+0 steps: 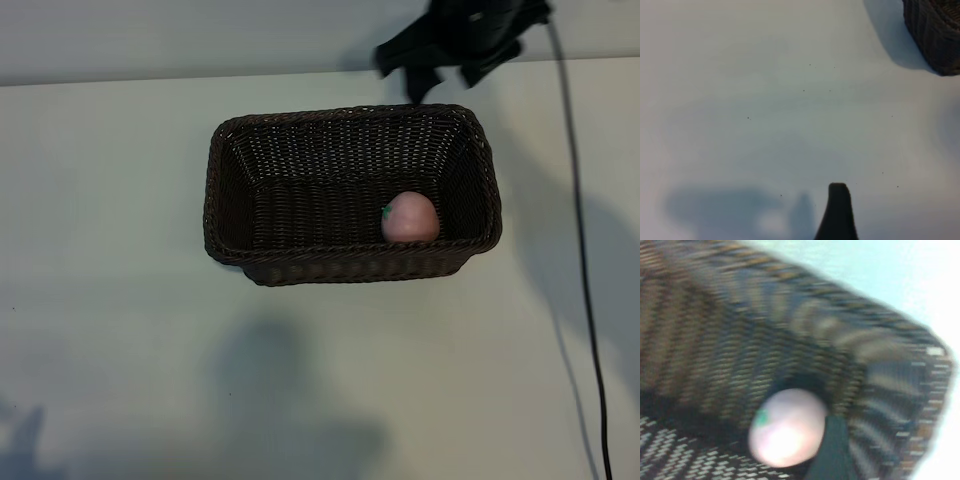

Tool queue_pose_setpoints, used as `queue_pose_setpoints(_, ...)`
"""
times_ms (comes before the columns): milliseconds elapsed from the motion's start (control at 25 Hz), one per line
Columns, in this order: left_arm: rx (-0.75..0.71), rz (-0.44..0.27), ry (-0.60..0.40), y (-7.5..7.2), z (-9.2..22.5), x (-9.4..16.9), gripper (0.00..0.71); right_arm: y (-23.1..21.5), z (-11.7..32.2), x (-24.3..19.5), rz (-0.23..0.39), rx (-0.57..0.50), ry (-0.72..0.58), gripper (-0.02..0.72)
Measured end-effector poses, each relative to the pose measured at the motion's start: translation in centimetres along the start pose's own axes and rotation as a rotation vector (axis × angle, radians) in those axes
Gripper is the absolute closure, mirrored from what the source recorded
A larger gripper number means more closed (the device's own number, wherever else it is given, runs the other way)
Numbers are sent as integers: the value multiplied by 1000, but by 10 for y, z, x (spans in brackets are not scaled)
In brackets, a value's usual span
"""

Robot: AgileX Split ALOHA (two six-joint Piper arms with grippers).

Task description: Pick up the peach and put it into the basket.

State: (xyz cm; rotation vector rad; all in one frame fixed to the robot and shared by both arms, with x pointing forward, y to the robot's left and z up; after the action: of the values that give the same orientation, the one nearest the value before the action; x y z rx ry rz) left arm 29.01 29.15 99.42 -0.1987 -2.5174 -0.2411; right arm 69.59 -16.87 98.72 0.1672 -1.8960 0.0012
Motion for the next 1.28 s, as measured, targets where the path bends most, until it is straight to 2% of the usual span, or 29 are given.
queue_pose_setpoints(320,0,-1,0,0,0,0,118,-114,-7,7,83,-203,-18,126)
queue_pose_setpoints(600,0,-1,0,0,0,0,118,-174,-1,15,87,-351,-31,126)
queue_pose_setpoints(840,0,-1,0,0,0,0,118,-198,14,37,100,-411,-47,137)
queue_pose_setpoints(1000,0,-1,0,0,0,0,118,-201,27,76,109,-428,-101,159)
queue_pose_setpoints(1280,0,-1,0,0,0,0,118,-177,53,152,100,-398,-235,168)
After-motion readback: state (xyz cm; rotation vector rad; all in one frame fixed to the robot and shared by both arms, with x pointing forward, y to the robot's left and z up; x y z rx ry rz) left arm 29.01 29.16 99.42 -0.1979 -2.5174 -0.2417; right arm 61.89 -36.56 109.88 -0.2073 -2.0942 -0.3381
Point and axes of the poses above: a point on each arm's last joint axis where the gripper is mounted, x pointing back along that axis away from the gripper, y along the wrist's bending axis when the last joint is at zero, z = x × y, the point moved 8 cm from there along -x, pointing out along that axis toward the gripper, and after that the axes turned 7 degrees about -x, right-handed, at the moved point
